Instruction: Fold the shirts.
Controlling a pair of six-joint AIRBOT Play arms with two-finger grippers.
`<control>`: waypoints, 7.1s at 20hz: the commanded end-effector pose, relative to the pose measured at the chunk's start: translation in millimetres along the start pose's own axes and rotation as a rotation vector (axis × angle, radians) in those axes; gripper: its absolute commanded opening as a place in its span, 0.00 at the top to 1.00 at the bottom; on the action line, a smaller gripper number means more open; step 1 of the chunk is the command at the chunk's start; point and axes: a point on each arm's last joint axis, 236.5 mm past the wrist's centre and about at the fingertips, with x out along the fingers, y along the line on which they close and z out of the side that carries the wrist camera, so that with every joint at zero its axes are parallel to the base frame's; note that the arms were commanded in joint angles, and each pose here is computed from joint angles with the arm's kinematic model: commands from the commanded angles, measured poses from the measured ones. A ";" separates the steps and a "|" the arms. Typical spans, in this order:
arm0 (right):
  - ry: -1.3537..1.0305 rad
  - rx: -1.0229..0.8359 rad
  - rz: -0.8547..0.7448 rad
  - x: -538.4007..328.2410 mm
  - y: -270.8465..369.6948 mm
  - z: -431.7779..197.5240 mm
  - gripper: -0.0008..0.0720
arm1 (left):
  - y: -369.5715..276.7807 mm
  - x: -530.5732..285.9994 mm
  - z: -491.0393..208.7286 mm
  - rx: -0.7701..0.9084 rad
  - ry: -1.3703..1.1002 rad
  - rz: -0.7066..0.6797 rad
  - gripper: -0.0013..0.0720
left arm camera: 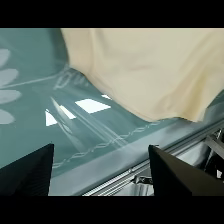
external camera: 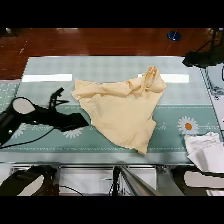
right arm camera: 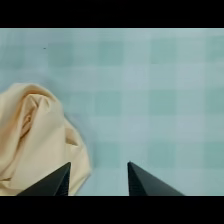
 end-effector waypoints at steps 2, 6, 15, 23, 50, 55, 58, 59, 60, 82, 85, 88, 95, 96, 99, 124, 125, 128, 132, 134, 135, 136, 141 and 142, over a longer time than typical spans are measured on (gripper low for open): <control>0.019 0.055 -0.048 -10.1 -39.3 -7.2 0.38 | -20.9 49.7 -34.6 0.012 0.108 -0.006 0.01; 0.019 0.064 -0.043 -10.5 -40.1 -7.4 0.38 | -17.1 88.1 -47.5 -0.039 0.185 0.012 0.01; 0.003 0.067 -0.041 -10.4 -39.7 -3.6 0.38 | -22.8 125.0 -29.4 -0.087 0.195 -0.002 0.01; 0.007 0.068 -0.040 -10.4 -39.5 -4.5 0.39 | -56.3 164.5 -15.1 -0.045 0.255 -0.002 0.42; 0.356 0.302 0.437 150.1 43.2 -115.9 0.21 | -123.9 101.9 -15.0 0.226 0.169 -0.144 0.95; 0.397 0.287 0.469 156.8 78.2 -125.4 0.95 | -143.8 69.7 -2.2 0.269 0.074 -0.189 0.95; 0.263 0.205 0.517 110.3 87.4 -77.0 0.96 | -160.2 19.0 23.9 0.319 -0.101 -0.226 0.95; 0.194 0.162 0.514 83.3 86.3 -54.2 0.96 | -165.5 -7.1 33.9 0.348 -0.181 -0.233 0.95; 0.122 0.130 0.505 54.2 84.8 -32.0 0.96 | -170.9 -35.9 43.1 0.389 -0.264 -0.231 0.95; -0.672 -0.056 0.189 -479.0 136.5 -52.7 0.96 | -223.7 -421.5 -114.3 0.754 -1.205 0.071 0.96; -0.387 -0.046 0.169 -442.5 131.0 -105.3 0.96 | -210.8 -406.2 -127.2 0.670 -1.127 0.051 0.96; -0.223 -0.030 0.109 -418.6 111.8 -127.4 0.96 | -191.1 -384.7 -130.3 0.572 -1.013 0.075 0.96; 0.152 0.040 0.154 -289.6 84.5 -120.8 0.96 | -126.3 -348.8 -58.5 0.412 -0.828 0.328 0.96; 0.180 0.036 0.177 -261.9 88.3 -112.1 0.96 | -118.8 -337.4 -38.4 0.410 -0.792 0.339 0.96; 0.172 -0.032 0.217 -181.5 117.4 -73.5 0.96 | -93.7 -301.9 25.8 0.423 -0.723 0.371 0.96; 0.144 0.005 0.167 108.6 137.9 -55.9 0.85 | 85.3 -75.8 228.6 0.210 -0.303 0.440 0.95; 0.162 0.019 0.179 111.0 140.7 -60.7 0.85 | 80.9 -70.5 228.9 0.199 -0.301 0.409 0.94; 0.164 0.050 0.214 106.1 149.2 -59.4 0.55 | 78.4 -67.8 228.8 0.191 -0.298 0.388 0.43; 0.039 -0.050 0.143 43.1 117.0 -16.3 0.26 | 105.7 -122.6 213.7 0.173 -0.221 0.512 0.33; 0.050 -0.112 -0.026 6.0 57.3 -12.7 0.27 | 129.9 -162.8 190.6 0.129 -0.179 0.579 0.33; 0.100 -0.120 -0.108 -8.0 24.6 -21.8 0.27 | 134.6 -172.5 179.6 0.085 -0.184 0.556 0.33; 0.177 -0.104 -0.181 -19.6 -9.1 -38.3 0.27 | 128.0 -171.9 169.9 0.055 -0.202 0.468 0.19; 0.373 0.123 -0.178 -31.5 -81.6 -101.6 0.27 | 112.3 -108.3 89.9 -0.064 -0.089 0.161 0.04; 0.382 0.153 -0.140 -29.4 -82.2 -108.8 0.27 | 112.5 -90.9 72.3 -0.095 -0.042 0.122 0.04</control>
